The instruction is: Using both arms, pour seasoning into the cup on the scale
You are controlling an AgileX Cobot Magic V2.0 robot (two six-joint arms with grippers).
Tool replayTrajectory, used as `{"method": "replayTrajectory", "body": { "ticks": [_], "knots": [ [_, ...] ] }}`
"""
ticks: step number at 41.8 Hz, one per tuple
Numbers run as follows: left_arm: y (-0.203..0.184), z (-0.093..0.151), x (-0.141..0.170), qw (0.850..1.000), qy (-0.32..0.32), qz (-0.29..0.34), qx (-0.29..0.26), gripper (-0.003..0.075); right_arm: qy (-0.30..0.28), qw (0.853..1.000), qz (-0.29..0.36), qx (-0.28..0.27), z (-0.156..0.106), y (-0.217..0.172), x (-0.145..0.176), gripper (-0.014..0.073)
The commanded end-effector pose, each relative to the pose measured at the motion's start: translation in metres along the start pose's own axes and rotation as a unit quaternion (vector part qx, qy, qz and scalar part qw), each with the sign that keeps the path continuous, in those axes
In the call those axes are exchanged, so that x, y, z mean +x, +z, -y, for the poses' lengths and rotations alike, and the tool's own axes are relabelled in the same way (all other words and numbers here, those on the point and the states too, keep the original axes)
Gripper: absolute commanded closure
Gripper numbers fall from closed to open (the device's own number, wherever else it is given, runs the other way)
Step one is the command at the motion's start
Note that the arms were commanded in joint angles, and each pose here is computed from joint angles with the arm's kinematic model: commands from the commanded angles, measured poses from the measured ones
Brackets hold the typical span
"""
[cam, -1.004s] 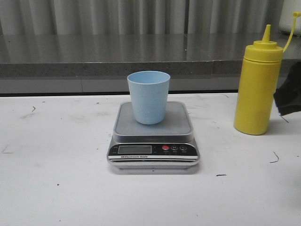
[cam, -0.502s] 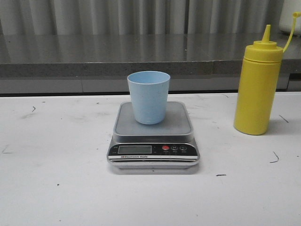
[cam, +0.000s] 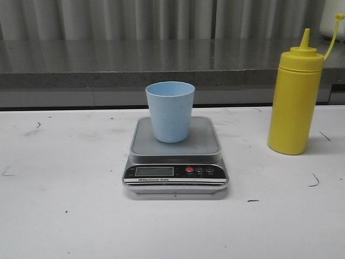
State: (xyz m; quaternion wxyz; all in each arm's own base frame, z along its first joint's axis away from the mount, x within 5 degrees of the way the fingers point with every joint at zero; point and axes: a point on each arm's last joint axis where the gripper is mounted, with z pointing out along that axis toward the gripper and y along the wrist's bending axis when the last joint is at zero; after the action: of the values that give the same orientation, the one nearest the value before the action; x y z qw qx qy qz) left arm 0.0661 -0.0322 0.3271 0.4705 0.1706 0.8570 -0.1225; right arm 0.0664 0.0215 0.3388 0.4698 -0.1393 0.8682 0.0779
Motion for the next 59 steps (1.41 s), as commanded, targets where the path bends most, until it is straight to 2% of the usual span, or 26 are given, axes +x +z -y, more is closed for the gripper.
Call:
{"method": "replayTrajectory", "body": {
  "ticks": [1,22,25,29,32,39,41,59],
  "knots": [
    [-0.0042,0.0007,-0.0125,0.999,-0.010,0.044,0.003,0.0407,-0.008,0.999,0.045,-0.008,-0.0006,-0.0111,-0.0097,-0.0059],
    [-0.0042,0.0008,-0.0125,0.999,-0.011,0.044,0.003,0.0407,-0.012,0.999,0.052,-0.004,0.0001,-0.0115,-0.0108,-0.0052],
    [-0.0042,0.0008,-0.0125,0.999,-0.011,0.044,0.003,0.0407,-0.012,0.998,0.054,-0.004,0.0000,-0.0116,-0.0112,-0.0001],
    [-0.0042,0.0008,-0.0130,0.999,-0.011,0.046,0.003,0.0432,-0.012,0.998,0.056,-0.005,0.0000,-0.0116,-0.0115,0.0169],
    [-0.0042,0.0008,-0.0128,0.999,-0.011,0.045,0.003,0.0500,-0.012,0.998,0.056,-0.005,0.0000,-0.0116,-0.0115,0.0312],
    [-0.0042,0.0008,-0.0126,0.999,-0.011,0.044,0.003,0.0743,-0.012,0.998,0.056,-0.004,0.0000,-0.0116,-0.0116,0.0600],
    [-0.0042,0.0008,-0.0126,0.999,-0.011,0.044,0.003,0.0741,-0.012,0.998,0.056,-0.004,0.0000,-0.0116,-0.0116,0.0662],
    [-0.0042,0.0008,-0.0126,0.999,-0.011,0.044,0.003,0.0740,-0.012,0.999,0.045,-0.003,0.0003,-0.0114,-0.0095,0.0664]
  ]
}}
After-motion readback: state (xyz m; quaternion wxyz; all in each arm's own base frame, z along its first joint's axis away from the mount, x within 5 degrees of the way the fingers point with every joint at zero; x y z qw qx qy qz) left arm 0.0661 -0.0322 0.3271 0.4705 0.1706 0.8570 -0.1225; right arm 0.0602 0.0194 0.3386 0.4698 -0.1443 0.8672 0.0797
